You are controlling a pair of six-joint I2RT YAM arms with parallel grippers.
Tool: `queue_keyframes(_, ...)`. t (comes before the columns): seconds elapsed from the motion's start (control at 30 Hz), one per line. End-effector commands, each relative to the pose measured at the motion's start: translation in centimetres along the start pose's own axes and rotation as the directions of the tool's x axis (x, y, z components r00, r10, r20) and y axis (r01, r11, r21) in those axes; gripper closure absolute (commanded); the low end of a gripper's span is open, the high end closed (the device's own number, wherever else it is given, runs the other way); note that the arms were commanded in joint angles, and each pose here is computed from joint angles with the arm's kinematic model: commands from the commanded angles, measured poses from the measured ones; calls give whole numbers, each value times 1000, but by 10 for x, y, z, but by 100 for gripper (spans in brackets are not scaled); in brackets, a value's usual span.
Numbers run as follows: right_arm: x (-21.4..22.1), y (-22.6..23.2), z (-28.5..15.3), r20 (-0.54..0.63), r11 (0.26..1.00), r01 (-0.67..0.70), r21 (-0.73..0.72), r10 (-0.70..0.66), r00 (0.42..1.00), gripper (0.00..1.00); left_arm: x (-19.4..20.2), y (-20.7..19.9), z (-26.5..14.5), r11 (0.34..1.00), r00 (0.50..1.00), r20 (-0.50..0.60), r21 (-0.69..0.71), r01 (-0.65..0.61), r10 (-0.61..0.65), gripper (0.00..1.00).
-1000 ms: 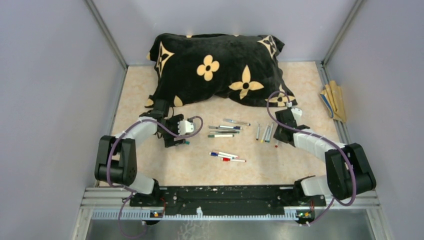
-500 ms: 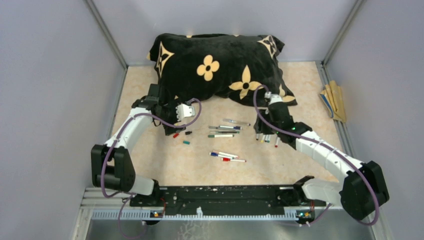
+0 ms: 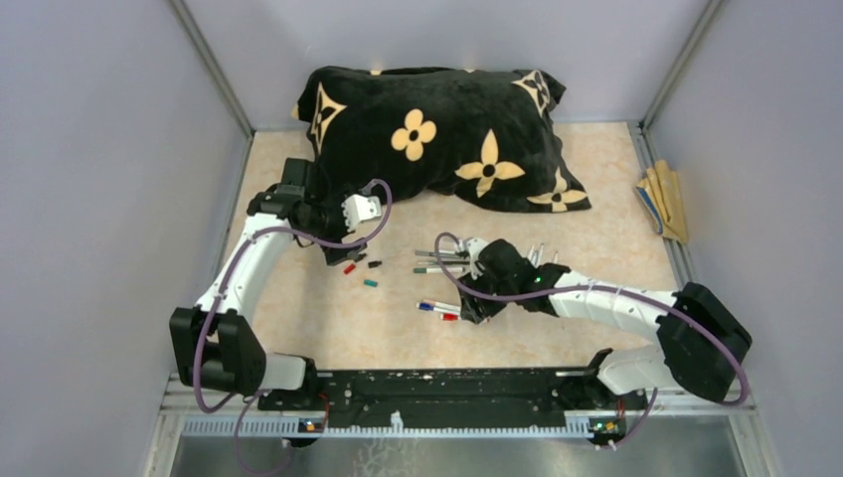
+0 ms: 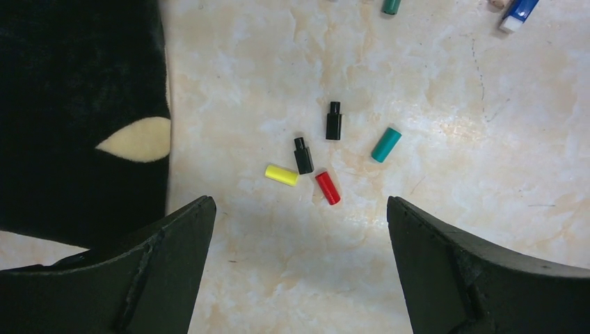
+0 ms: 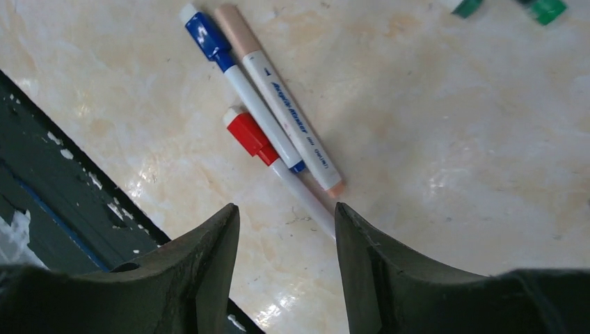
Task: Open the pen caps
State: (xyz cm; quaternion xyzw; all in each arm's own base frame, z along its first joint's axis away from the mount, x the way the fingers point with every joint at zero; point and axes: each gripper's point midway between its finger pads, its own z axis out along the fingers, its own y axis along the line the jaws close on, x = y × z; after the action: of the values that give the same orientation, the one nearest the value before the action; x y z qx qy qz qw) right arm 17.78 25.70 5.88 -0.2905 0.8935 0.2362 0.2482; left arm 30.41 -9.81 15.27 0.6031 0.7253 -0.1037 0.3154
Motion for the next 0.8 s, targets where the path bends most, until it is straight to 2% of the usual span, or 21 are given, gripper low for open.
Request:
queue_keyframes(0.0, 9, 18, 12, -10, 997, 63, -51, -63, 998, 47, -5, -9, -9, 999, 999, 27, 29, 23, -23, 1)
queue_keyframes(0.47, 30, 3, 28, -52, 994, 102, 48, -99, 994, 50, -2, -13, -11, 999, 1000, 12, 29, 15, -15, 1)
queue_keyframes(0.57, 34, 6, 28, -60, 991, 126, 50, -123, 991, 58, -3, -12, -12, 1000, 1000, 16, 27, 13, -14, 1)
queue_keyframes(0.77, 45, 17, 28, -72, 988, 143, 61, -139, 988, 81, -7, -10, -15, 1000, 1000, 22, 21, 2, -2, 1)
